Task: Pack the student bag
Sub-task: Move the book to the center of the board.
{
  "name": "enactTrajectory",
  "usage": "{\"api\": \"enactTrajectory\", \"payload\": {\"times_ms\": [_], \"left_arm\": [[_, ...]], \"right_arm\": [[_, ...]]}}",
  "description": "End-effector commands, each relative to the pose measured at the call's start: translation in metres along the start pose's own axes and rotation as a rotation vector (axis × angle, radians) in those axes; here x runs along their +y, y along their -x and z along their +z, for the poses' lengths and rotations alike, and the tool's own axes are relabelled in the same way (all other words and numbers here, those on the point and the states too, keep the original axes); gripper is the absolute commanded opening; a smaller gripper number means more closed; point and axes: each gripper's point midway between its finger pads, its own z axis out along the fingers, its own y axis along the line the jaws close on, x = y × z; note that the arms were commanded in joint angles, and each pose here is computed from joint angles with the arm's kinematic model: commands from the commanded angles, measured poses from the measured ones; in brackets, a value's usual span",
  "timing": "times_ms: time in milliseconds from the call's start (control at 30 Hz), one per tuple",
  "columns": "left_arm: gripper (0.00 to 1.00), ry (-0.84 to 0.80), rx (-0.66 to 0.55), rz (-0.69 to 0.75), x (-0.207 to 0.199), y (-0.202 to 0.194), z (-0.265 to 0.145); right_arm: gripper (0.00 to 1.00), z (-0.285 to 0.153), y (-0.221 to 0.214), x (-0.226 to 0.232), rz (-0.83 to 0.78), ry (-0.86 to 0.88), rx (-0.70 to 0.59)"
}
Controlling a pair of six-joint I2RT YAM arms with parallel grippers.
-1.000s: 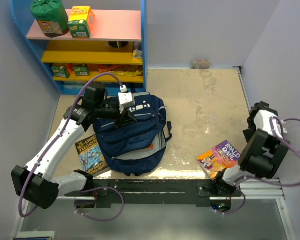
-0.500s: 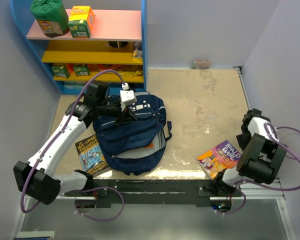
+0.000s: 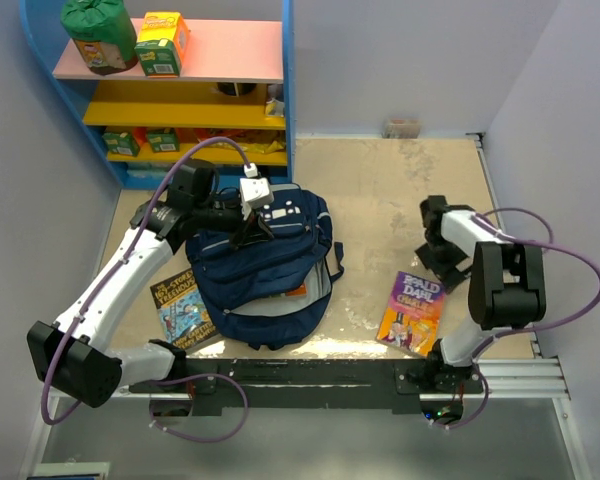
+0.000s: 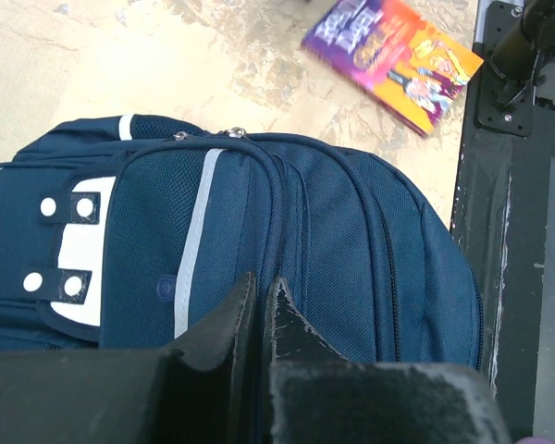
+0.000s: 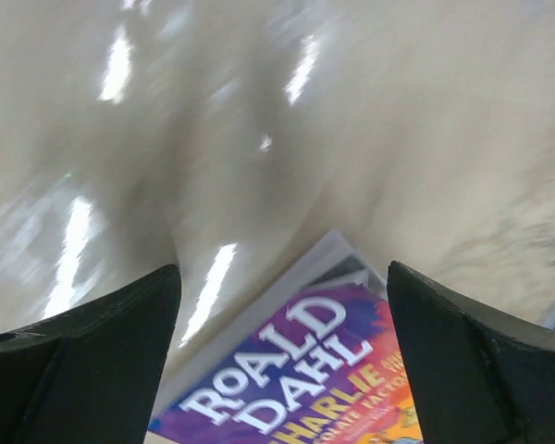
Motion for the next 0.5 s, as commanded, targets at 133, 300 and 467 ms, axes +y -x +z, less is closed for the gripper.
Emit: {"api": "enactTrajectory", "payload": {"times_ms": [133, 300, 467], "left_arm": [[0.0, 0.098, -0.099, 0.127, 0.019, 0.043, -0.015], [0.0, 0.101, -0.098, 0.132, 0.018, 0.041, -0.017], [0.0, 0.103, -0.093, 0.12, 0.017, 0.035, -0.015]], "right_arm": [[0.96, -0.048, -0.078, 0.078, -0.104, 0.29, 0.115], [0.99, -0.071, -0.069, 0.1, -0.147, 0.398, 0.066], [0.99, -0.101, -0.019, 0.091, -0.182, 0.441, -0.127]]}}
